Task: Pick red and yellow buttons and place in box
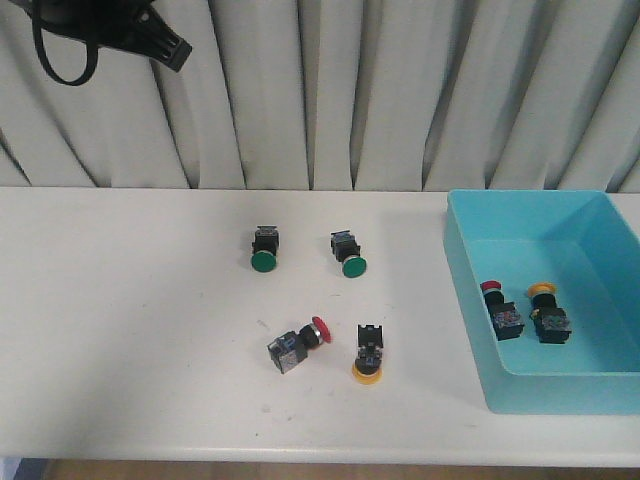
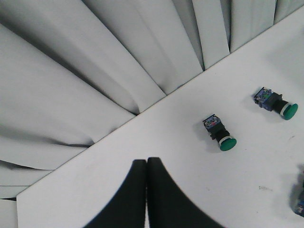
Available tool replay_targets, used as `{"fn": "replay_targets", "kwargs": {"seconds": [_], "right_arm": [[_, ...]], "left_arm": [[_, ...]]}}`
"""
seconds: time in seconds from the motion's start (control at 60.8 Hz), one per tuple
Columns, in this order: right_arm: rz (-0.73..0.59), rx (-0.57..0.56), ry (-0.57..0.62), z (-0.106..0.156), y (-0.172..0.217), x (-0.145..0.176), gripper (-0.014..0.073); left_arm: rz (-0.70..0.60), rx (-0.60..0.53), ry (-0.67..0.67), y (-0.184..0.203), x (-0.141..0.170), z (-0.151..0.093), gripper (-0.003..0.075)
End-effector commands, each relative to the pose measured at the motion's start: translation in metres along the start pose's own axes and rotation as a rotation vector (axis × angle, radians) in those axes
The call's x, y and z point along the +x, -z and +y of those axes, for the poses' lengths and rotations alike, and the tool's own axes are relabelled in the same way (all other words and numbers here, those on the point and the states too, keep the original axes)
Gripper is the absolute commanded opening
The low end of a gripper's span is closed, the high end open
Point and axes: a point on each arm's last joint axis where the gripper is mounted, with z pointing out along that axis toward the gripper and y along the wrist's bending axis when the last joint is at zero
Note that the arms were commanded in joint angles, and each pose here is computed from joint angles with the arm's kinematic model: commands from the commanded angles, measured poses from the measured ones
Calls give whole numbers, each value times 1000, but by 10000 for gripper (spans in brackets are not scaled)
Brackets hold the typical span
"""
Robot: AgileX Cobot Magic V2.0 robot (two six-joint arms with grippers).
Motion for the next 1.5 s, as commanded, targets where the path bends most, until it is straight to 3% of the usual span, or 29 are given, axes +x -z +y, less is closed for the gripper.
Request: {"fn": "replay_targets", "kwargs": {"seconds": [0.0, 0.247, 0.444, 0.576, 0.74, 0.905, 1.036, 1.234, 1.48], "right_arm": [[-88, 39, 1, -4, 4, -13, -3], [-88, 40, 1, -4, 4, -13, -3], [-88, 40, 1, -4, 4, -13, -3], [-88, 40, 1, -4, 4, -13, -3], [-88, 40, 1, -4, 4, -13, -3], [-88, 40, 1, -4, 4, -13, -3], [-88, 40, 1, -4, 4, -13, -3], [-88, 40, 1, -4, 4, -13, -3], [-88, 40, 1, -4, 4, -13, -3]], "left_arm": [[-106, -23, 17, 23, -7, 9, -6], [-115, -32, 19, 28, -7, 12, -6], [-327, 36, 161, 81, 17, 18, -6], [-455, 88, 158, 89, 69, 4, -6], [-569, 169, 198, 73, 171, -28, -6], [-722, 157, 240, 56, 267, -50, -6], [-723, 128, 307, 42, 326, -64, -6], [-754, 75, 349, 35, 373, -75, -6], [-825, -130, 500, 42, 391, -66, -6]]}}
